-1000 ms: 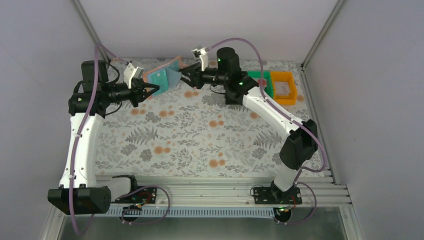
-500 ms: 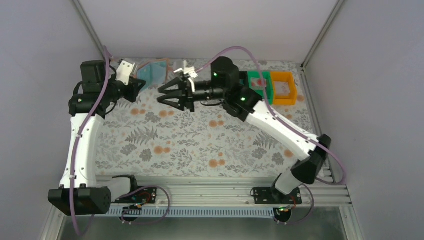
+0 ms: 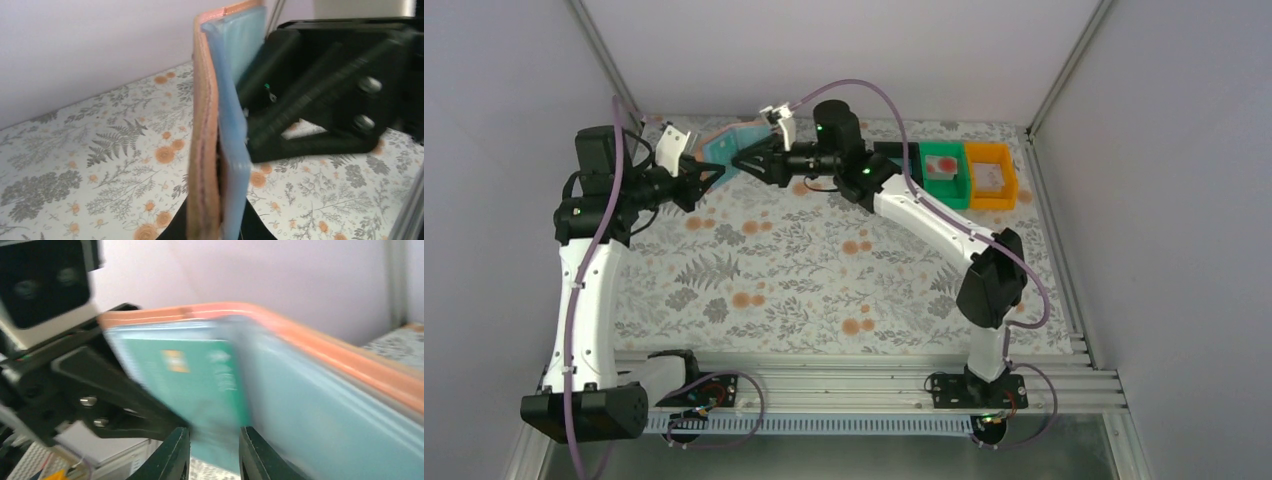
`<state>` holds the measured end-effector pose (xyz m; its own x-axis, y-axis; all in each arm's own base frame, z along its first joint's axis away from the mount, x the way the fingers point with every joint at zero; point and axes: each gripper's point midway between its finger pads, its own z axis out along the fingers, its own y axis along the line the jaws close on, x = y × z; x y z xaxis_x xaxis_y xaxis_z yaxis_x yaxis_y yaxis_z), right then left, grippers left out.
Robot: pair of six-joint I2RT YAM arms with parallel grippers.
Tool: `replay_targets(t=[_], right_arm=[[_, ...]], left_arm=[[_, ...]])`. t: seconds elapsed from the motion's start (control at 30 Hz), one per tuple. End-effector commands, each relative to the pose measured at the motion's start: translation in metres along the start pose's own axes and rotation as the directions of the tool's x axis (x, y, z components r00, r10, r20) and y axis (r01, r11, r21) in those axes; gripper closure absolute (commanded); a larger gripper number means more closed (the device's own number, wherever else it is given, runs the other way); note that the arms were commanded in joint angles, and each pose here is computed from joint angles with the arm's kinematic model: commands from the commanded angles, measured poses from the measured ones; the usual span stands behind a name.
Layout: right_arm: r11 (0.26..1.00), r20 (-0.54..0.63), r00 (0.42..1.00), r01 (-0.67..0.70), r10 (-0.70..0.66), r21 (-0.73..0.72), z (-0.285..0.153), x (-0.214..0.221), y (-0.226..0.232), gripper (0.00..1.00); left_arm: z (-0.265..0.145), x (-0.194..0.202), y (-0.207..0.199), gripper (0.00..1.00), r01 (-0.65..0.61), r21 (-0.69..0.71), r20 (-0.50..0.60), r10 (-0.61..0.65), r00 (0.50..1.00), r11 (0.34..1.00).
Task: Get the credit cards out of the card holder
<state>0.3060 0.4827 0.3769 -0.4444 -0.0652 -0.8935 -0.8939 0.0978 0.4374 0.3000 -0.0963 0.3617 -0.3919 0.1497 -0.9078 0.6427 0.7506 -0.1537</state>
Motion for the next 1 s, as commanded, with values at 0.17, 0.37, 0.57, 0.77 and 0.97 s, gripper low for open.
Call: replay_targets(t=[0.17,0.37,0.57,0.77,0.97], right_arm=[[0.995,-0.017,0.995,0.101,-0.101,-0.004,-0.034,-0.019,0.0,0.72],[0.963,-0.036,0.973,0.221,-0.229,-0.154,-0.05,-0.009,0.039,0.75],[0.911,-0.025,0.943,0.314,-0.332,-0.266,-0.069,-0.003,0.075,0.78],[0.901,-0.013,0.939,0.326,-0.344,-0.287,-0.076,-0.006,0.087,0.84],[0.922,-0.037,0.949,0.294,-0.312,-0.252,-0.069,-0.003,0.076,0.81]], left_arm=[[-0.009,-0.006,-0.039,0.98,-0.056,0.201,0.058,0.045,0.997,0.978],[-0.016,-0.009,-0.06,0.98,-0.072,0.317,0.091,0.046,0.995,0.946],[-0.021,-0.013,-0.07,0.98,-0.084,0.365,0.111,0.046,0.993,0.927],[-0.025,-0.013,-0.077,0.98,-0.1,0.405,0.128,0.052,0.99,0.909],[-0.03,-0.014,-0.084,0.98,-0.116,0.433,0.143,0.06,0.988,0.894]])
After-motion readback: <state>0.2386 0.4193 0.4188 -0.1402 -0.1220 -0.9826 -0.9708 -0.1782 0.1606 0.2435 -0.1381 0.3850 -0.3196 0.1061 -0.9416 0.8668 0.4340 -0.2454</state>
